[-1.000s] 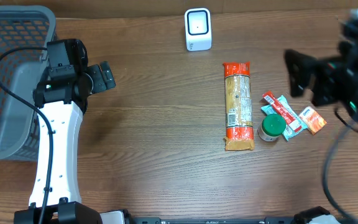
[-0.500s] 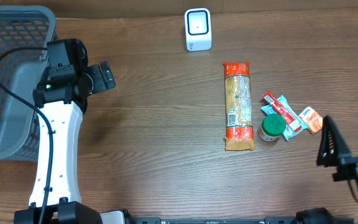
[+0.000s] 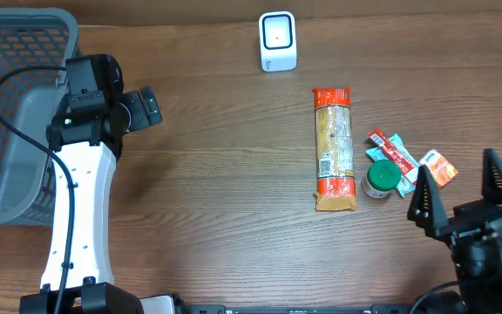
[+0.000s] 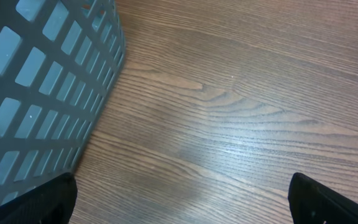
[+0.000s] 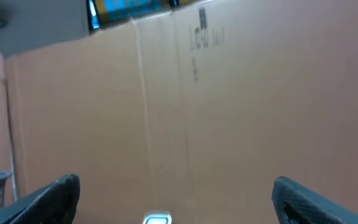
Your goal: Scan the item barcode
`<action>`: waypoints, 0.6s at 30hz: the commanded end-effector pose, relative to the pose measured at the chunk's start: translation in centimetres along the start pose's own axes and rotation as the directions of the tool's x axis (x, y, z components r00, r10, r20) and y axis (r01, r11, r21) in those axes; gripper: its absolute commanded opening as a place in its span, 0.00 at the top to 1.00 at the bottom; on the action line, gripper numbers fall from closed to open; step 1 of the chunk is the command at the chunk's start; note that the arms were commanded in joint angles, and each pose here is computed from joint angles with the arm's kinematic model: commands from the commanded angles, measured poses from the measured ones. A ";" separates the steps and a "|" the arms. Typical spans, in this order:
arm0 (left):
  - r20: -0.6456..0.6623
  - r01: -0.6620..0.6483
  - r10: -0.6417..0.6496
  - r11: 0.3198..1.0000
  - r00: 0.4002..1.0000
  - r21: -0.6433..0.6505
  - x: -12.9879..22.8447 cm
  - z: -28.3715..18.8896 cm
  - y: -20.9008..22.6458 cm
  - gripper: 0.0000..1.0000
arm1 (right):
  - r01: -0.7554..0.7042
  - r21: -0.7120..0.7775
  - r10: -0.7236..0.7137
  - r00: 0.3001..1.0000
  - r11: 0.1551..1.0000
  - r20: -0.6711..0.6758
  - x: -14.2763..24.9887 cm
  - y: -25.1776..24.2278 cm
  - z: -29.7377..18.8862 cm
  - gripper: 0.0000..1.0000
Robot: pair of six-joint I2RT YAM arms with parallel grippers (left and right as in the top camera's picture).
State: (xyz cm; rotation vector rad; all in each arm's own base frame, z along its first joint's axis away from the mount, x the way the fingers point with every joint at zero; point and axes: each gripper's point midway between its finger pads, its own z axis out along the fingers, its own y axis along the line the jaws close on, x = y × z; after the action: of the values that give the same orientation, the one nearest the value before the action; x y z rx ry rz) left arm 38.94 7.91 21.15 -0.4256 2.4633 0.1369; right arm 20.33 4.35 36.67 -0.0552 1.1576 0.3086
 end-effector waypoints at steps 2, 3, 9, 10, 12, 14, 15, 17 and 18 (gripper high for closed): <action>0.008 -0.016 0.016 1.000 1.000 -0.006 -0.4 0.1 0.1 0.00 | 0.006 -0.022 -0.005 0.999 1.000 0.051 1.8 0.0 -1.0 0.00; 0.007 -0.016 0.016 1.000 1.000 -0.006 -0.4 0.1 0.1 0.00 | 0.006 -0.022 -0.005 0.999 1.000 0.054 2.3 -0.1 -1.1 0.00; 0.007 -0.016 0.016 1.000 1.000 -0.006 -0.4 0.1 0.1 0.00 | 0.006 -0.016 -0.005 0.999 1.000 0.031 5.2 -0.5 -1.8 0.00; 0.008 -0.016 0.016 1.000 1.000 -0.006 -0.4 0.1 0.1 0.00 | 0.006 -0.012 -0.006 1.000 1.000 0.022 5.7 -0.7 -1.8 0.00; 0.008 -0.015 0.015 1.000 1.000 -0.006 -0.4 0.0 0.2 0.00 | 0.003 -0.007 -0.003 1.000 1.000 0.012 6.4 -0.9 -1.8 0.00; 0.007 -0.016 0.016 1.000 1.000 -0.006 -0.4 0.1 0.1 0.00 | 0.003 -0.004 -0.003 1.000 1.000 -0.002 7.1 -1.0 -1.9 0.00; 0.008 -0.015 0.015 1.000 1.000 -0.006 -0.4 0.0 0.2 0.00 | 0.002 -0.003 -0.002 1.000 1.000 -0.010 7.6 -1.1 -1.9 0.00; 0.008 -0.015 0.015 1.000 1.000 -0.006 -0.4 0.1 0.2 0.00 | -0.003 -0.003 0.003 0.999 1.000 -0.047 9.2 -1.2 -2.0 0.00; 0.008 -0.015 0.015 1.000 1.000 -0.006 -0.4 0.1 0.2 0.00 | -0.004 -0.002 0.004 0.998 1.000 -0.060 9.8 -1.3 -2.1 0.00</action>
State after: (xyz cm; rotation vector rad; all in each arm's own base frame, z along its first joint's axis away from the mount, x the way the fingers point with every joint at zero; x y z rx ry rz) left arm 38.95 7.92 21.16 -0.4256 2.4625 0.1373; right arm 21.98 4.65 28.45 -0.0627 1.1885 0.3063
